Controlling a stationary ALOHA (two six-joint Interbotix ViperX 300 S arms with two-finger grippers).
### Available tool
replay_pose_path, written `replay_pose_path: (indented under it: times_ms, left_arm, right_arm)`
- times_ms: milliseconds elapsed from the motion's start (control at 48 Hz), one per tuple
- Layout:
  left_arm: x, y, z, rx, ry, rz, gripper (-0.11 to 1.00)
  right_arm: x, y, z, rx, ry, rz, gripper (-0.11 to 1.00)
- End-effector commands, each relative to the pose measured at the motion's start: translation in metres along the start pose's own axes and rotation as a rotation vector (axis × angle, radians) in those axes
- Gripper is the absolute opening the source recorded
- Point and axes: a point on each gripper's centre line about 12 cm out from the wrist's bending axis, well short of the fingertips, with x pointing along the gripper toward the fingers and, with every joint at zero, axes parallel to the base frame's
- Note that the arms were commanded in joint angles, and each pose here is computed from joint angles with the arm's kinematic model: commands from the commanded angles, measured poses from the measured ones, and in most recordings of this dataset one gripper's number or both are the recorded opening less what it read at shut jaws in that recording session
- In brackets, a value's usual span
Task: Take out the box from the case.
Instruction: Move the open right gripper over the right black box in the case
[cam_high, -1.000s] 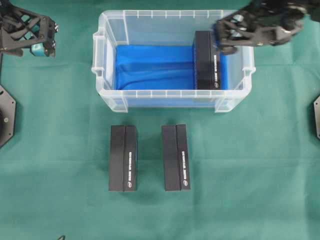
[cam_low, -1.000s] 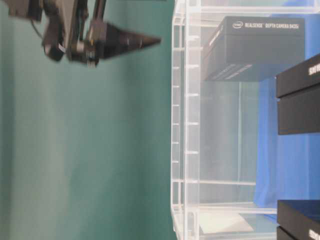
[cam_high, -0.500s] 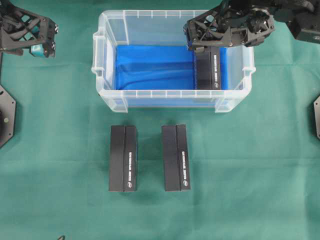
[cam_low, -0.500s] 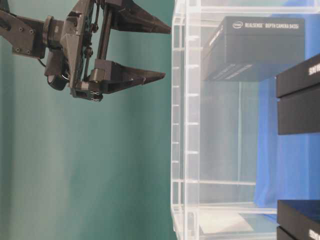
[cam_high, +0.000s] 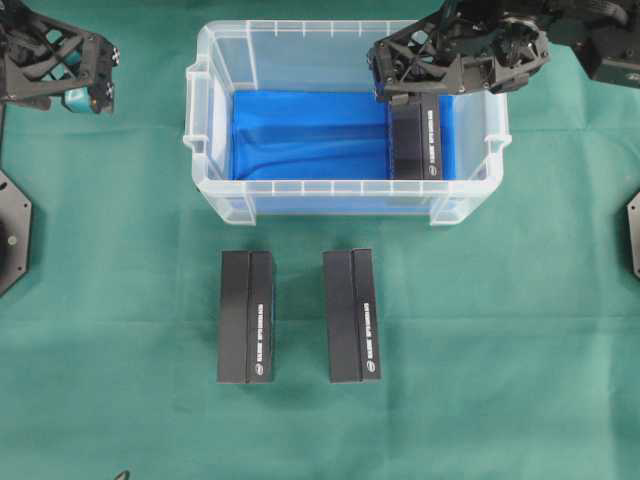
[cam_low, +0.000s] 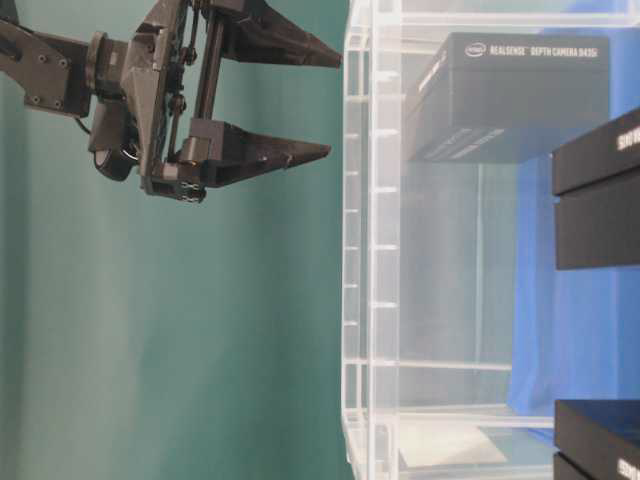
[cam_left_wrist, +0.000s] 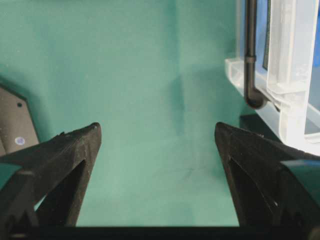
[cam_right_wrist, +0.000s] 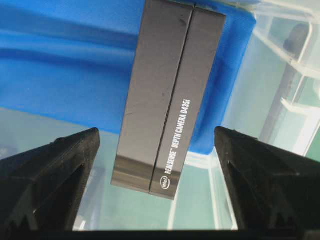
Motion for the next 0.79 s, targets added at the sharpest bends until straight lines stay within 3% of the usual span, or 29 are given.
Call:
replay_pose_path:
  times_ms: [0,771]
  left_arm:
    - [-0.0089,-0.0028,0.0026,-0.005,-0.014,-0.029,0.90]
    - [-0.0083,-0.0007,0.0019,-0.009,-0.011,-0.023,0.90]
  right_arm:
    - [-0.0103,0.0032,0.0013,0.001,-0.012,0.029,0.91]
    - [-0.0033,-0.0014,-0.0004,0.001,-0.006,0.010,0.91]
